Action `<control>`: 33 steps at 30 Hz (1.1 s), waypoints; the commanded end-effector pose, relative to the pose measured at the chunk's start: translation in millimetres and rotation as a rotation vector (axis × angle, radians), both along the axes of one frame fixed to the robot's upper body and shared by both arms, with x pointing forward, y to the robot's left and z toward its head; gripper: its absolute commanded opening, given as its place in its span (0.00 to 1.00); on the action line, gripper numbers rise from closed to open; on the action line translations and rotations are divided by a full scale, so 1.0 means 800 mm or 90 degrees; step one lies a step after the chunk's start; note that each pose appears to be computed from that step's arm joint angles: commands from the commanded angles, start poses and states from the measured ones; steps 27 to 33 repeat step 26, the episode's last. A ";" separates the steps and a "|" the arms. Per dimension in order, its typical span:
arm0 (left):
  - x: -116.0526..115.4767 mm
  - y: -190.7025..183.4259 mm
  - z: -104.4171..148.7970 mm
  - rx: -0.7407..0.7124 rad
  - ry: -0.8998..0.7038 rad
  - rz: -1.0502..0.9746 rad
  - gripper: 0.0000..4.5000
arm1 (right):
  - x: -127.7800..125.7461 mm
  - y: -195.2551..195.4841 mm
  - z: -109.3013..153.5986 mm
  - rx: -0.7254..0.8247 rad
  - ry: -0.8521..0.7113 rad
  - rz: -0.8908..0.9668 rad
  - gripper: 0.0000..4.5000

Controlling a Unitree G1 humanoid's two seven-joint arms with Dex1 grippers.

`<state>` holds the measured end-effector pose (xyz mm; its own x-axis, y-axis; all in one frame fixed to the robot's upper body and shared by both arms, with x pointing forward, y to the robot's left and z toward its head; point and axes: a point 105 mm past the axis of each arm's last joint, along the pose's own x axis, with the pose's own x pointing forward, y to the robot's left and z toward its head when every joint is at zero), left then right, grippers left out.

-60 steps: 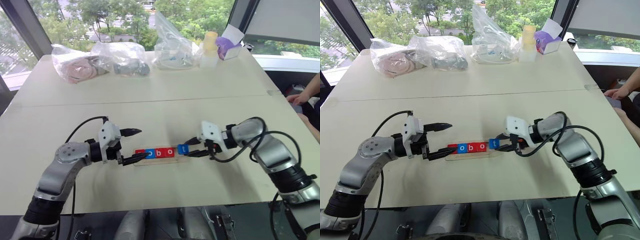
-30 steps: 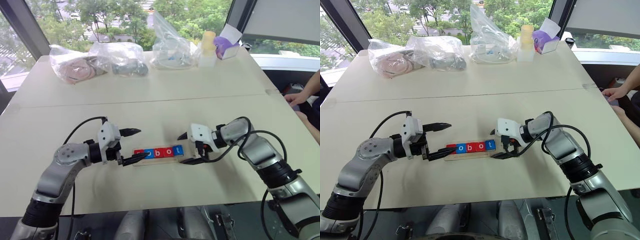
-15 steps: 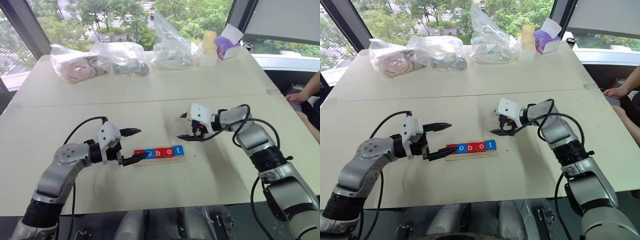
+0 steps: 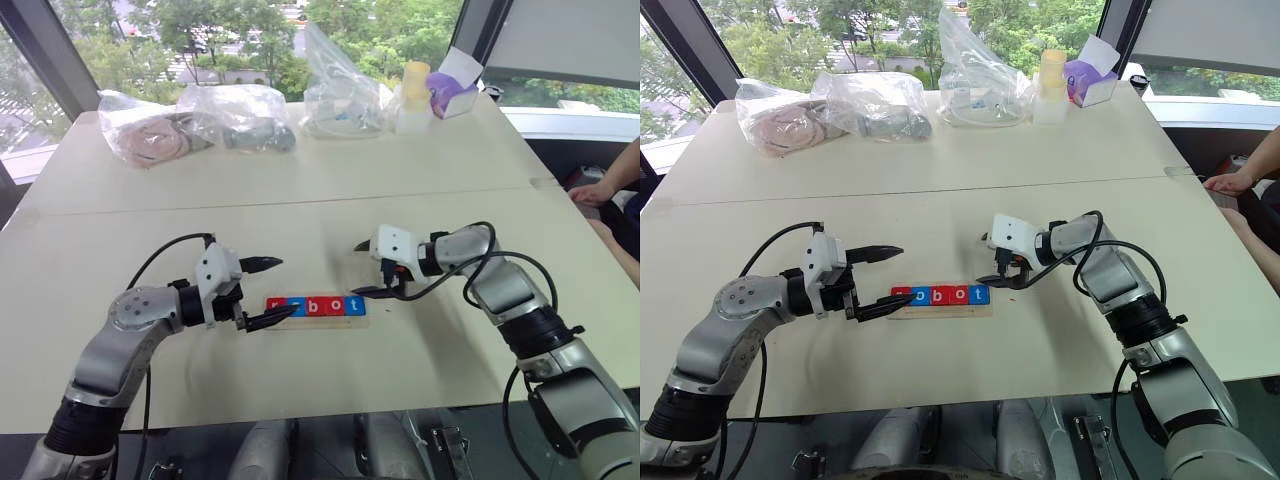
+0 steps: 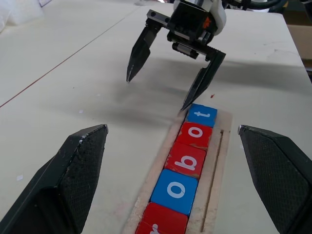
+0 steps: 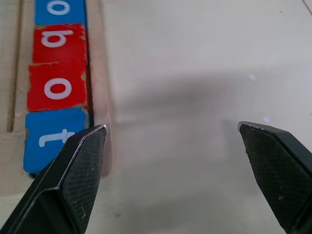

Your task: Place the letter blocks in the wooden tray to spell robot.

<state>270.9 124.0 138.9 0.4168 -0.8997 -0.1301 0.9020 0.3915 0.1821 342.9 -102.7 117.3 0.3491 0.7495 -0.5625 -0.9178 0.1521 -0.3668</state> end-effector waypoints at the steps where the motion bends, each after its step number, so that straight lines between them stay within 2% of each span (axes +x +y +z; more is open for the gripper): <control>1: -0.003 -0.003 0.012 -0.009 -0.022 -0.013 1.00 | -0.001 0.007 0.023 0.027 -0.036 0.008 0.99; 4: -0.003 -0.004 0.012 -0.009 -0.021 -0.012 1.00 | -0.001 0.006 0.027 0.028 -0.045 0.003 0.99; 7: -0.003 -0.002 0.010 -0.004 -0.018 -0.006 1.00 | 0.010 -0.005 0.043 0.049 -0.071 -0.045 0.99; 9: -0.003 0.001 0.009 0.005 -0.015 0.002 1.00 | 0.006 -0.014 0.050 0.060 -0.061 -0.059 0.99; 11: -0.005 0.006 0.006 0.016 -0.008 0.006 1.00 | -0.003 -0.021 0.055 0.061 -0.056 -0.057 0.99; 16: -0.011 0.036 0.004 0.064 0.002 0.035 1.00 | -0.058 -0.058 0.060 0.056 0.009 -0.065 0.99; 22: -0.018 0.049 0.003 0.076 0.016 0.044 1.00 | -0.099 -0.071 0.056 0.044 0.059 -0.069 0.99; 33: -0.022 0.049 0.003 0.077 0.025 0.040 1.00 | -0.106 -0.070 0.057 0.048 0.068 -0.075 0.99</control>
